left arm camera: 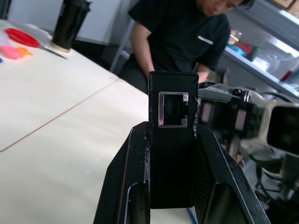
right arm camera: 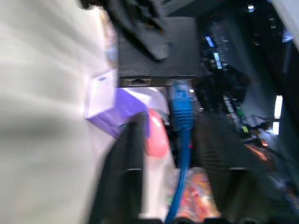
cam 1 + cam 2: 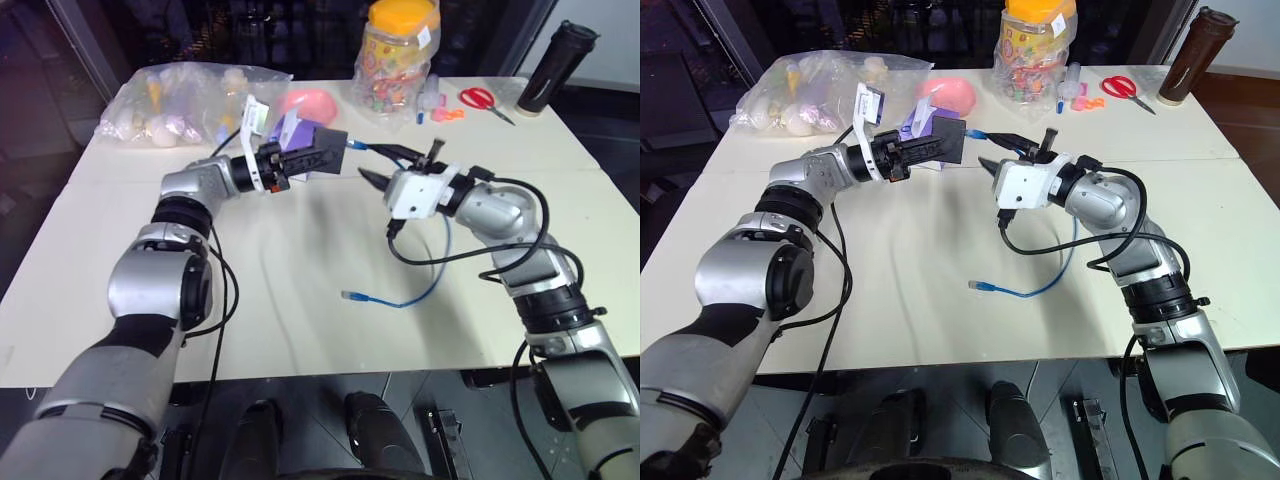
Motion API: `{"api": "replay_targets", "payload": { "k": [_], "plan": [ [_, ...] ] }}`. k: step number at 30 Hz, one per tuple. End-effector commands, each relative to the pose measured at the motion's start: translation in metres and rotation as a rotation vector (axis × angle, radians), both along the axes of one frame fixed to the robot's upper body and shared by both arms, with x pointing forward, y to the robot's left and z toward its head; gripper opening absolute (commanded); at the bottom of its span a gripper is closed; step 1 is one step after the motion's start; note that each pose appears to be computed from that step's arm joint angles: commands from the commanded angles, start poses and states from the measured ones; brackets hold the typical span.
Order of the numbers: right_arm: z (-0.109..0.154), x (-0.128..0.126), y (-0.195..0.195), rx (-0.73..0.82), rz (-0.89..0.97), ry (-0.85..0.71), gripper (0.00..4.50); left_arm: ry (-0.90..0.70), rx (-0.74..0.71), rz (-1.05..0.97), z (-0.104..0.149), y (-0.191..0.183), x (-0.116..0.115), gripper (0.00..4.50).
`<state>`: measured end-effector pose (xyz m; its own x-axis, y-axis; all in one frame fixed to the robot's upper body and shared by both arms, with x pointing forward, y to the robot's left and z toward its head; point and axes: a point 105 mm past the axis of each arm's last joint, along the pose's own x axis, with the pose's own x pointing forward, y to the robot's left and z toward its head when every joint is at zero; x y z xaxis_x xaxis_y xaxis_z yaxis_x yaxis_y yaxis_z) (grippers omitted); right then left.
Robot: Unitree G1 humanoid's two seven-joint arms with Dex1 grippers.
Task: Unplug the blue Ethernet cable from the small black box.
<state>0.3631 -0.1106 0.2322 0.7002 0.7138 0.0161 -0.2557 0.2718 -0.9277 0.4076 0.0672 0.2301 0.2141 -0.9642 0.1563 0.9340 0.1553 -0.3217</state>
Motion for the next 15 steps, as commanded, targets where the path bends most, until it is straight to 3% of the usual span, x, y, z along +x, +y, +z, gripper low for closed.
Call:
{"api": "replay_targets", "payload": {
  "k": [1,2,5,6,11,15],
  "plan": [
    [0.012,-0.019,-0.021,0.303,-0.027,0.257,3.61,-0.030,-0.039,0.000,0.014,0.006,-0.001,0.52],
    [0.017,-0.027,-0.021,0.426,-0.008,0.324,3.61,-0.022,-0.052,-0.003,0.015,0.008,-0.001,0.52],
    [0.035,-0.058,-0.006,0.999,0.202,0.600,3.61,0.026,-0.147,-0.065,0.026,0.008,-0.007,0.52],
    [0.036,-0.065,0.000,1.102,0.259,0.678,3.61,0.049,-0.177,-0.106,0.029,0.006,-0.011,0.52],
    [0.030,-0.079,0.024,1.318,0.440,0.970,3.61,0.101,-0.166,-0.300,0.029,-0.005,-0.035,0.52],
    [0.025,-0.073,0.030,1.380,0.424,1.017,3.61,0.115,-0.185,-0.336,0.030,-0.003,-0.042,0.52]
  ]
}}
